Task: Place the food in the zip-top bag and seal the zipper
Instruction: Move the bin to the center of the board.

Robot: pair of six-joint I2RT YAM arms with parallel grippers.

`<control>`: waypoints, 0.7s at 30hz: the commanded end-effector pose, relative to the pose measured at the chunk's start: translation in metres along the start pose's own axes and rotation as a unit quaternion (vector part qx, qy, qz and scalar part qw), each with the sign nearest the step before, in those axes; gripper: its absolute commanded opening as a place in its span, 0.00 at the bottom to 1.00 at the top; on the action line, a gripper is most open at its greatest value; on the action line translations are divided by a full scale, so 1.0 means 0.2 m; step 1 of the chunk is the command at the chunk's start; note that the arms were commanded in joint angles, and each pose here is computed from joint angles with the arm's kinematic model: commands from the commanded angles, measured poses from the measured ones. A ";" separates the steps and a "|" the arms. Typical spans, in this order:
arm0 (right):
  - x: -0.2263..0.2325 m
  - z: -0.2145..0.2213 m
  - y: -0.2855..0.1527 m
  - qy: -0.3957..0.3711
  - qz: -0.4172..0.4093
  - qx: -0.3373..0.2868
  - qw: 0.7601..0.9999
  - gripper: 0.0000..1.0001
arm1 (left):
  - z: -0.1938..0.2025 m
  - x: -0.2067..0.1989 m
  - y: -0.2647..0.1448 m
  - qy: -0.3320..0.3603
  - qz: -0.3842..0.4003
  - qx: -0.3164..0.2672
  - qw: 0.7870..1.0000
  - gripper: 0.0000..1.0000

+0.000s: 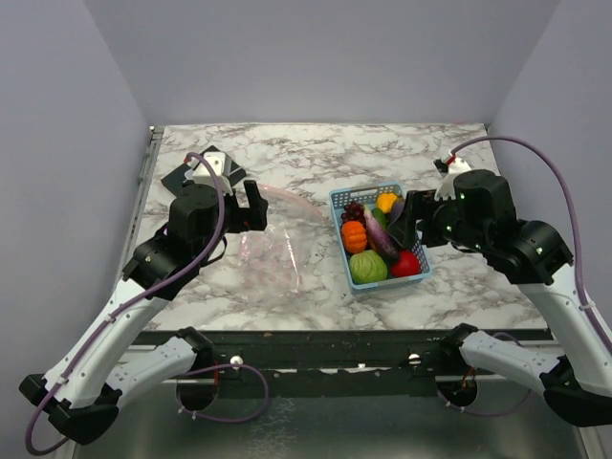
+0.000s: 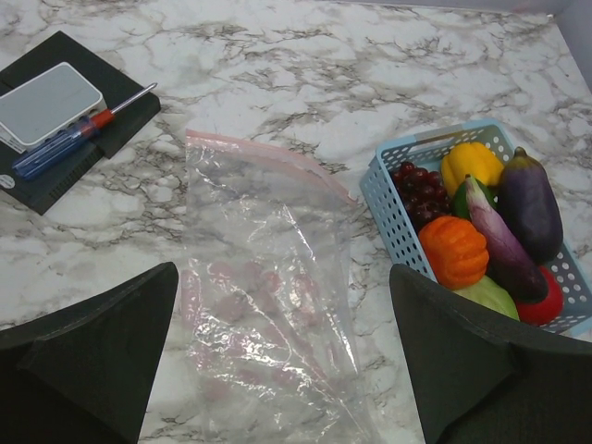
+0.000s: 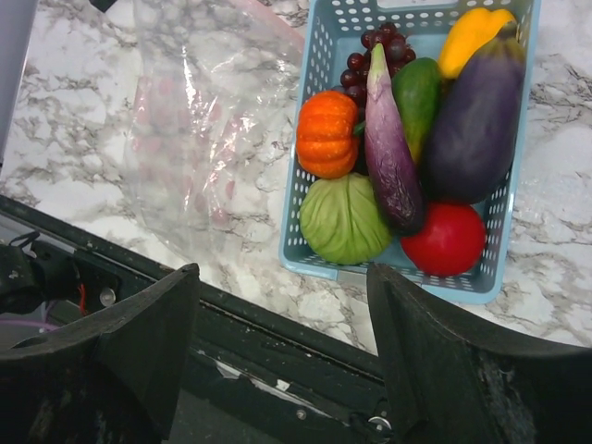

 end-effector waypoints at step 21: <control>0.29 0.17 0.45 -0.089 0.038 0.129 0.987 0.68 | 0.09 0.07 0.02 0.022 -0.022 0.019 0.999 0.99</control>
Point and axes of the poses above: each gripper's point midway between its finger pads, its own y axis out along the fingers, its own x axis along the line the jaws close on, z = x × y, the point moved 5 cm from there along -y, back along the fingers, and after that the axes turned 15 degrees about -y, right-handed, at the moved point
